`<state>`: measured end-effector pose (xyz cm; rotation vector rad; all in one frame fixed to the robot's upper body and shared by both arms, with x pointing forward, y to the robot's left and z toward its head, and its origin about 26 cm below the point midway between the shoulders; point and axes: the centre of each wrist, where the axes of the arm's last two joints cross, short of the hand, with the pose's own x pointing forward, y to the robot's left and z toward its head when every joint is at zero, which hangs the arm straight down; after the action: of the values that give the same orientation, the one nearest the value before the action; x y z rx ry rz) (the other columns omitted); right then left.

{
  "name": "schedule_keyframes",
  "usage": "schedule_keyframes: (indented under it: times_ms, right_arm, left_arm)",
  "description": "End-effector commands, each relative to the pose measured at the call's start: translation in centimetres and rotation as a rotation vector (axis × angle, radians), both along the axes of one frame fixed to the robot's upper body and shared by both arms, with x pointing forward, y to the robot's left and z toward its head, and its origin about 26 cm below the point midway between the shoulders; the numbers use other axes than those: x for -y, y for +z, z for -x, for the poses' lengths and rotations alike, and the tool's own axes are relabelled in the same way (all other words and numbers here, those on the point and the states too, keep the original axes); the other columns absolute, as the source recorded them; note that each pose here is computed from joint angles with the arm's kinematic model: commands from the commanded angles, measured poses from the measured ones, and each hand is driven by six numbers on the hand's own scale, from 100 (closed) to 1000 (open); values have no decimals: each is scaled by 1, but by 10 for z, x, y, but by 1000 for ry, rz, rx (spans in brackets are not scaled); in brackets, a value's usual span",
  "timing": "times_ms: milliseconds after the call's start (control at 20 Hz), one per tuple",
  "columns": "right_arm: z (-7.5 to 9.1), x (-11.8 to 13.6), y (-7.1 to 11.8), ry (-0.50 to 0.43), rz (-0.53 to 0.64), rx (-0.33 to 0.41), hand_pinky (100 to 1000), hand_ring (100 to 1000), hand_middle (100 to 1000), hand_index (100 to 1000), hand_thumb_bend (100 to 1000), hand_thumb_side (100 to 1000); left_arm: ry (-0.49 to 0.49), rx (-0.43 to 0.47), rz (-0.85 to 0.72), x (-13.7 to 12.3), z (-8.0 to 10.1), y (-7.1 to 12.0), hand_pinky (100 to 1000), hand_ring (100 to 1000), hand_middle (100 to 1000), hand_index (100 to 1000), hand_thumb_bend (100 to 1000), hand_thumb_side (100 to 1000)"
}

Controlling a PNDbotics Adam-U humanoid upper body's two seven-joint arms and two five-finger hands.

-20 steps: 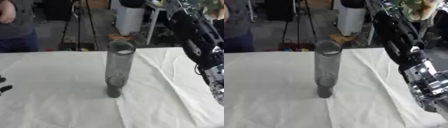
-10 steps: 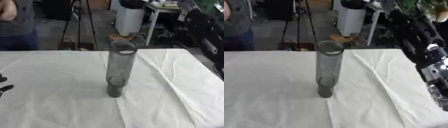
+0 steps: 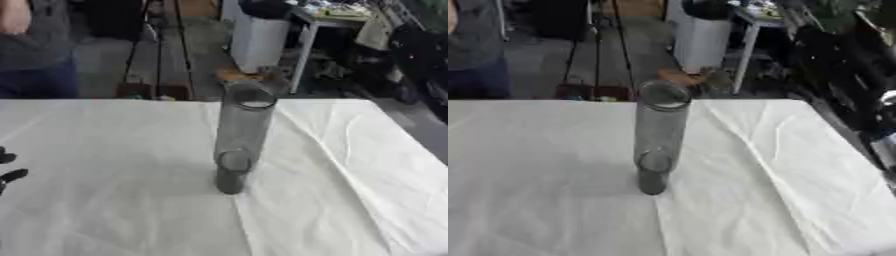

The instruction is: Arrange flowers into the vase.

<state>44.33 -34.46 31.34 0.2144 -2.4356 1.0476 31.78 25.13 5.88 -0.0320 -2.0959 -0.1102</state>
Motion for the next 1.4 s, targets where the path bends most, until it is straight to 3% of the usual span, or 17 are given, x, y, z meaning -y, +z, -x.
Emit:
schedule_keyframes:
  times_ms: [50, 200, 400, 550, 700, 1000, 1100, 1200, 1400]
  right_arm:
    - [10, 5, 22, 169, 333, 372, 100, 100, 100, 411, 100, 198]
    - [12, 3, 24, 176, 338, 381, 100, 100, 100, 399, 100, 207]
    - [14, 3, 28, 176, 330, 397, 100, 100, 100, 222, 100, 524]
    - [14, 7, 29, 168, 310, 400, 100, 128, 100, 133, 100, 659]
    - [14, 11, 30, 158, 294, 399, 100, 151, 100, 101, 100, 764]
    - [11, 17, 27, 147, 256, 384, 100, 138, 100, 100, 100, 808]
    - [10, 14, 26, 153, 260, 382, 100, 137, 100, 100, 100, 851]
    - [8, 7, 25, 168, 277, 378, 100, 143, 100, 100, 100, 983]
    - [5, -9, 20, 206, 325, 365, 100, 174, 100, 100, 100, 1000]
  left_arm:
    - [0, 28, -20, -4, -2, 8, 707, 945, 652, 793, 961, 781]
    - [0, 28, -20, -4, -2, 8, 707, 945, 653, 793, 960, 780]
    - [0, 27, -19, -4, -2, 8, 707, 946, 653, 793, 960, 780]
    - [0, 28, -19, -4, -2, 8, 707, 946, 653, 793, 959, 780]
    - [0, 29, -18, -4, -2, 8, 707, 946, 653, 793, 958, 780]
    - [0, 29, -18, -4, -2, 8, 707, 946, 654, 793, 957, 780]
    - [-1, 29, -19, -4, -2, 8, 707, 946, 654, 793, 957, 780]
    - [-3, 27, -20, -4, -2, 8, 708, 947, 654, 793, 956, 780]
    - [-3, 24, -22, -4, -1, 7, 708, 947, 654, 793, 956, 780]
